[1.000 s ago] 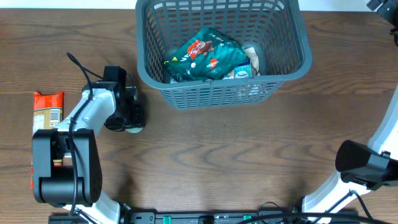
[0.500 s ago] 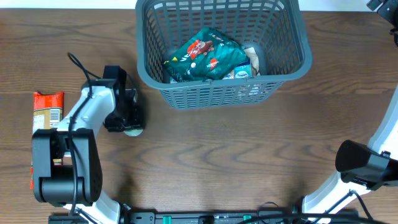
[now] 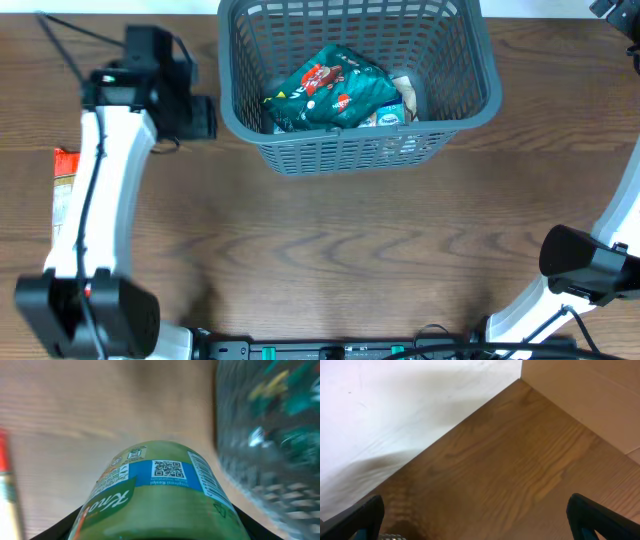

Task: Pack container
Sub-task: 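Lift the green bottle with the left gripper and place it in the basket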

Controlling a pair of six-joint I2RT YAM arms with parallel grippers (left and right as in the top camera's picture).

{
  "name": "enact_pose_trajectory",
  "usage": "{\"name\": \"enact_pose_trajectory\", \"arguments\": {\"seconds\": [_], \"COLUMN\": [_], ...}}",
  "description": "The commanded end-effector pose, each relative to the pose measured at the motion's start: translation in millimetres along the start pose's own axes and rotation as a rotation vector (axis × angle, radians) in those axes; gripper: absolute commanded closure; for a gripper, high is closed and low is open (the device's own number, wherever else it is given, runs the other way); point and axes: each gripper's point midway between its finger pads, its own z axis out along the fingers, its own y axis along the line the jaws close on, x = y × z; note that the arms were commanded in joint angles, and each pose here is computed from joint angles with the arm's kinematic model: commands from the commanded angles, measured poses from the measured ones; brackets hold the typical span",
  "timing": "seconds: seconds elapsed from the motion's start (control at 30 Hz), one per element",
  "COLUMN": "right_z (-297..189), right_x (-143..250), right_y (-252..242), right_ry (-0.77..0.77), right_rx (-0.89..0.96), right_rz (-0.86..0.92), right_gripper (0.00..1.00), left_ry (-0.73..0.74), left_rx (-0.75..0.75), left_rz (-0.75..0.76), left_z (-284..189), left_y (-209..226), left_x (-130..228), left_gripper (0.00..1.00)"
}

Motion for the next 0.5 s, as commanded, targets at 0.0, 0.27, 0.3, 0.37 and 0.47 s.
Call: {"name": "enact_pose_trajectory", "arguments": {"seconds": [0.0, 0.27, 0.3, 0.37, 0.47], "right_z": [-4.9, -4.9, -4.9, -4.9, -4.9], "right_x": [-2.4, -2.4, -2.3, -2.4, -2.3], "right_y": [-1.3, -1.3, -1.2, -1.3, -1.2], "right_ry": [-0.010, -0.010, -0.010, -0.010, -0.010], "right_rx": [0.001, 0.001, 0.001, 0.001, 0.001], "right_rz": [0.014, 0.014, 0.014, 0.014, 0.014], "right_gripper": [0.01, 0.01, 0.01, 0.01, 0.01], "left_ry": [-0.181, -0.491, -0.518, -0.574, -0.619], "left_rx": [-0.062, 0.118, 0.160, 0.252, 0.349], "left_rz": [-0.007, 0.063, 0.087, 0.137, 0.203], "left_z": [-61.0, -159.6, -167.6, -183.6, -195.8], "left_y": [7.5, -38.2, -48.6, -72.6, -103.4], "left_x": [-31.1, -65.9, -67.5, -71.1, -73.9], "left_gripper": [0.94, 0.94, 0.94, 0.94, 0.94]}}
